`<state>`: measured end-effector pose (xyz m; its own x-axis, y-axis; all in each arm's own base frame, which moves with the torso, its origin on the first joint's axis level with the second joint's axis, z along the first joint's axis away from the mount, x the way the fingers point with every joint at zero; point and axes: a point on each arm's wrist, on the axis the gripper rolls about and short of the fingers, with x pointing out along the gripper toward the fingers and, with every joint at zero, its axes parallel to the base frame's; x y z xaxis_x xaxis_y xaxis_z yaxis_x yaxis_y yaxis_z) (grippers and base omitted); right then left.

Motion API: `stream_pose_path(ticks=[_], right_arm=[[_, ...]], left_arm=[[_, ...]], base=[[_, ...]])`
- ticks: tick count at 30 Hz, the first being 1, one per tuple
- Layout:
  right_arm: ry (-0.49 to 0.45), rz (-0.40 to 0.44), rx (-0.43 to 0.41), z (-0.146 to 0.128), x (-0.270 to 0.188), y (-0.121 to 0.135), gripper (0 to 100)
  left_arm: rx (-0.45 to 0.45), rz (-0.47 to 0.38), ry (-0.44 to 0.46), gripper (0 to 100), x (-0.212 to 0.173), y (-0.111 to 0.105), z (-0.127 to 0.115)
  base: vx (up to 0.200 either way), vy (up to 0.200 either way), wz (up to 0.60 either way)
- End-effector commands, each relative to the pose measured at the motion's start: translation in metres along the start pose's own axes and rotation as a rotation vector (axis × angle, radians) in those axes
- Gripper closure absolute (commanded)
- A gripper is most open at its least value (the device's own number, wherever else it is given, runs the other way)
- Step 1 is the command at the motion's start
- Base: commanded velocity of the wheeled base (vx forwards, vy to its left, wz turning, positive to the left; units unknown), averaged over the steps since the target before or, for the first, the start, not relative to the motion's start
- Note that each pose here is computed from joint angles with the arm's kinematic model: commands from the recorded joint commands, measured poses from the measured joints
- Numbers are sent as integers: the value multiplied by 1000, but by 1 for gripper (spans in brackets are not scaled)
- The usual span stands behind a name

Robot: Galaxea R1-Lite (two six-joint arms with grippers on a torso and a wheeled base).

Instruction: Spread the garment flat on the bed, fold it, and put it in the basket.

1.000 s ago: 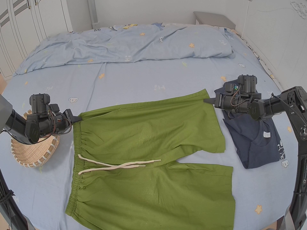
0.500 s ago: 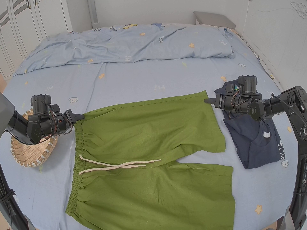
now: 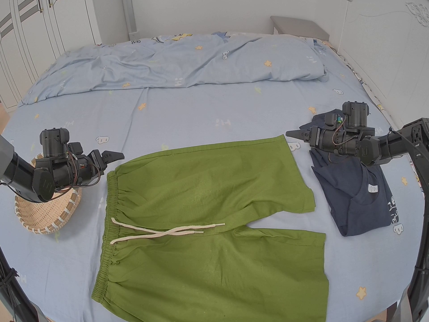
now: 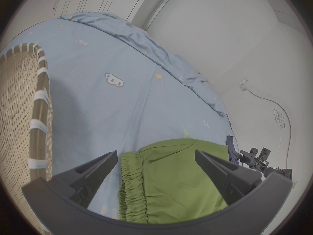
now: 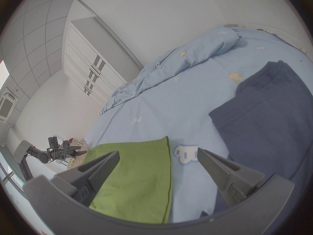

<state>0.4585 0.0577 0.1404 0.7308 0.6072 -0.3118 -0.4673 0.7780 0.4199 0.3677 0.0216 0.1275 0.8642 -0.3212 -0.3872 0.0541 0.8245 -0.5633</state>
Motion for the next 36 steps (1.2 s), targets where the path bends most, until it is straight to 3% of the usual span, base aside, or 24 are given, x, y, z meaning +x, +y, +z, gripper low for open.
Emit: stream_pose_path(ticks=[1, 3, 4, 9, 15, 36], right_arm=[[13, -38, 34, -1, -67, 19, 0], [32, -48, 47, -9, -76, 21, 0], [78, -68, 74, -30, -91, 22, 0], [155, -69, 95, -68, -114, 24, 0], [199, 32, 59, -115, -130, 29, 0], [165, 146, -49, -147, -87, 35, 0]], left_arm=[[22, -38, -36, 0, -26, -21, 7], [19, -37, -28, 0, -27, -20, 4], [22, -48, -6, 0, -25, -24, -3], [15, -65, 36, 0, -23, -32, -17], [6, -70, 44, 0, -28, -35, -21], [20, -92, 32, 0, -34, -43, -19]], base=[[0, 0, 0], [0, 0, 0], [0, 0, 0], [0, 0, 0], [0, 0, 0], [0, 0, 0]])
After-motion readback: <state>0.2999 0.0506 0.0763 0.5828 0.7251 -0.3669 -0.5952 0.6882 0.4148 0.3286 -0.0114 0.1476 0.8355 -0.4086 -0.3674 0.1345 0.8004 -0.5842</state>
